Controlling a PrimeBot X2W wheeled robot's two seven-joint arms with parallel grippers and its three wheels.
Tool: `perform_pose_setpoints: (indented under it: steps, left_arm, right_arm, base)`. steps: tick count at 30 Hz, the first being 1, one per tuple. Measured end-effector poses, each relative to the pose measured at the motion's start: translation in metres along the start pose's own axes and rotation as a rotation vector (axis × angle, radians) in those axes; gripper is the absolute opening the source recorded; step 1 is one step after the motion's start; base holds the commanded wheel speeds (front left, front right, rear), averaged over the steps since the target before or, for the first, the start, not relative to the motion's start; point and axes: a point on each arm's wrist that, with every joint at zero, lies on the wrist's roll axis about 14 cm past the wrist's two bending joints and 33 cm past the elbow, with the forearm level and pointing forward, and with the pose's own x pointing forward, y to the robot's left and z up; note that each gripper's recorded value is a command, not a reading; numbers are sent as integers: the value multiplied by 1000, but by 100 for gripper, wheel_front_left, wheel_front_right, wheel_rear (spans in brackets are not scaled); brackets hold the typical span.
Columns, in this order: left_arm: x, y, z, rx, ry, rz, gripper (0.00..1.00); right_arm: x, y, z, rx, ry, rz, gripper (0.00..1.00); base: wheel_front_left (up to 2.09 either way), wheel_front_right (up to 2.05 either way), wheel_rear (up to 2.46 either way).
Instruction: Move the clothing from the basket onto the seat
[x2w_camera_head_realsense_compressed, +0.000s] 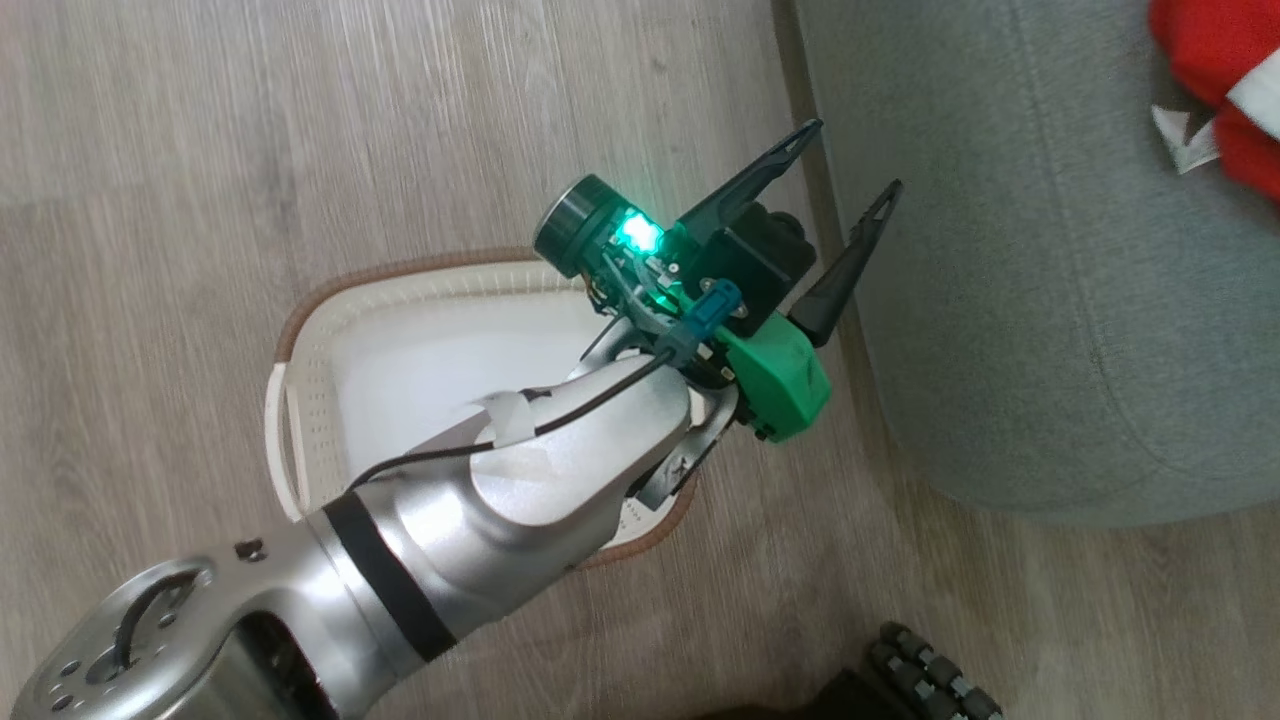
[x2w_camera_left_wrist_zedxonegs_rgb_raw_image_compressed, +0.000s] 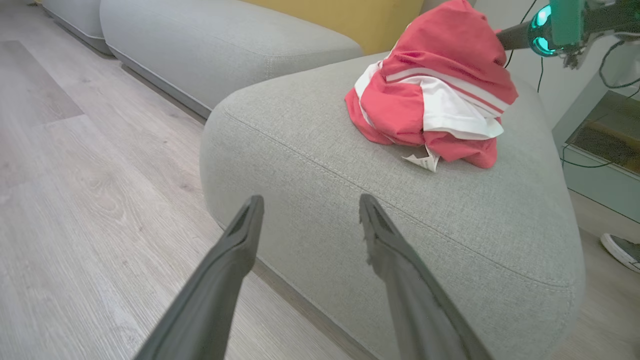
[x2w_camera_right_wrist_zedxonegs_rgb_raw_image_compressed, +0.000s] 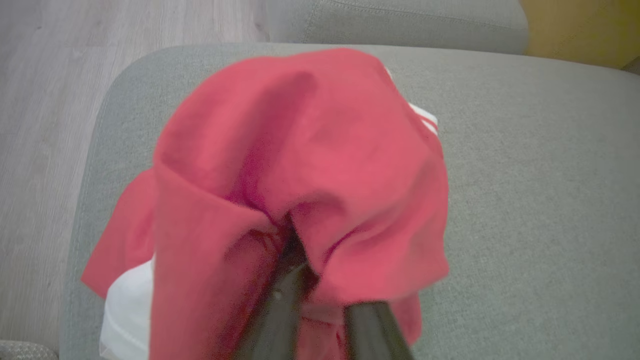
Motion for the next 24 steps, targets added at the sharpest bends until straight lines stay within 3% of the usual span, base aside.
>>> perform_pose_setpoints:
  steps: [6, 10, 24]
  left_arm:
    - [-5, -8, 25, 31, -28, 0, 100]
    - [-12, -19, 35, 46, -38, -5, 100]
    - [-56, -27, 86, 32, -130, 92, 100]
  right_arm:
    - [-27, -3, -4, -18, 69, 14, 100]
    - [-44, -7, 8, -54, 45, 21, 100]
    - [-106, -16, 92, -31, -352, 23, 100]
  base:
    - [0, 0, 0]
    - [0, 0, 0]
    - [0, 0, 0]
